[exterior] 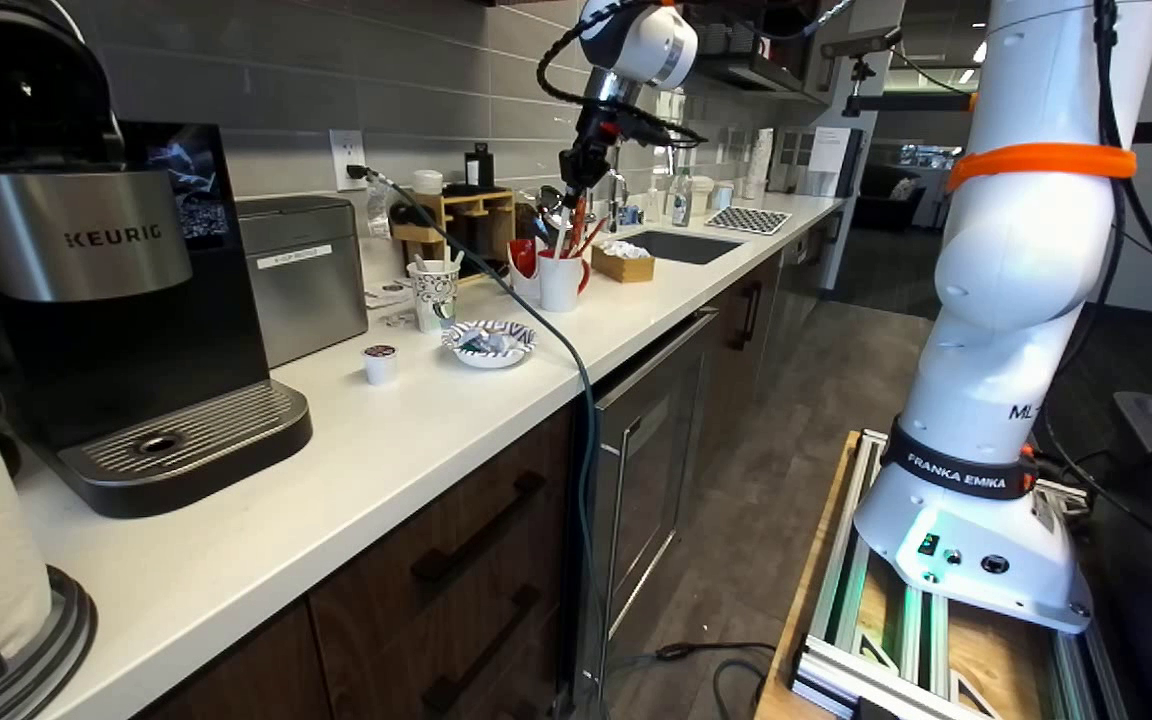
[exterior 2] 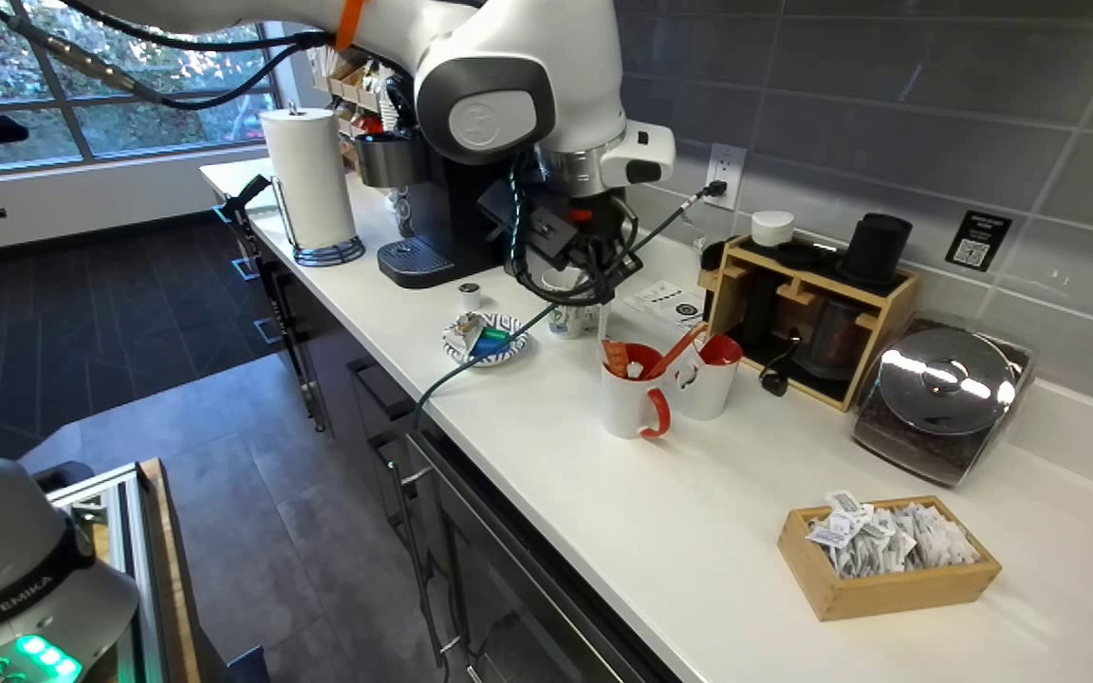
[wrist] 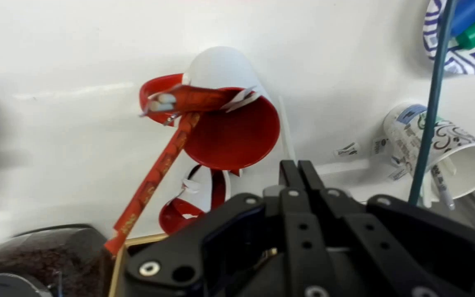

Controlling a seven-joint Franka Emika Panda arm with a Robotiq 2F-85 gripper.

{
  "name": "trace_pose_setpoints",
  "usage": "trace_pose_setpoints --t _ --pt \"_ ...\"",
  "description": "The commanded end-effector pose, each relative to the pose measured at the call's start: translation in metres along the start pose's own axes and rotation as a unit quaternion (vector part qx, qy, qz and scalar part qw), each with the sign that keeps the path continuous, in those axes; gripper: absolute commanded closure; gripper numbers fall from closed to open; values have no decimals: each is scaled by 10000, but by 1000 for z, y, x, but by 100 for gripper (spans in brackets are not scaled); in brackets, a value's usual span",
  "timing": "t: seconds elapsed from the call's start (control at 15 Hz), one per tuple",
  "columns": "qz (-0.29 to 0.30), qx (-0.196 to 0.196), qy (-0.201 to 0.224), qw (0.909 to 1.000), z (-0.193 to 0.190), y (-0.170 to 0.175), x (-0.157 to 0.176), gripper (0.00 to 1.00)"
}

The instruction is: Take the knives out of the coffee cup and put it into the mug cup

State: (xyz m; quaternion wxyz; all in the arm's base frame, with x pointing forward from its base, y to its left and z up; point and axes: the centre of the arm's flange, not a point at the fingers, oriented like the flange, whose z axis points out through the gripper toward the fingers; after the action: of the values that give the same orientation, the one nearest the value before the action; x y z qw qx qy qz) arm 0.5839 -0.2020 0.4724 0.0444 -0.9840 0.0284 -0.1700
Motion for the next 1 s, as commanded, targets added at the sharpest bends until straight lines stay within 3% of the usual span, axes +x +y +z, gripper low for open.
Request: trace_pose_setpoints --t 0.0,0.4,0.93 --pt "783 154 309 9963 -17 30 2 99" --pt "1076 477 665 9908 -34 38 16 99" --pt "972 -73 281 9948 -12 20 28 99"
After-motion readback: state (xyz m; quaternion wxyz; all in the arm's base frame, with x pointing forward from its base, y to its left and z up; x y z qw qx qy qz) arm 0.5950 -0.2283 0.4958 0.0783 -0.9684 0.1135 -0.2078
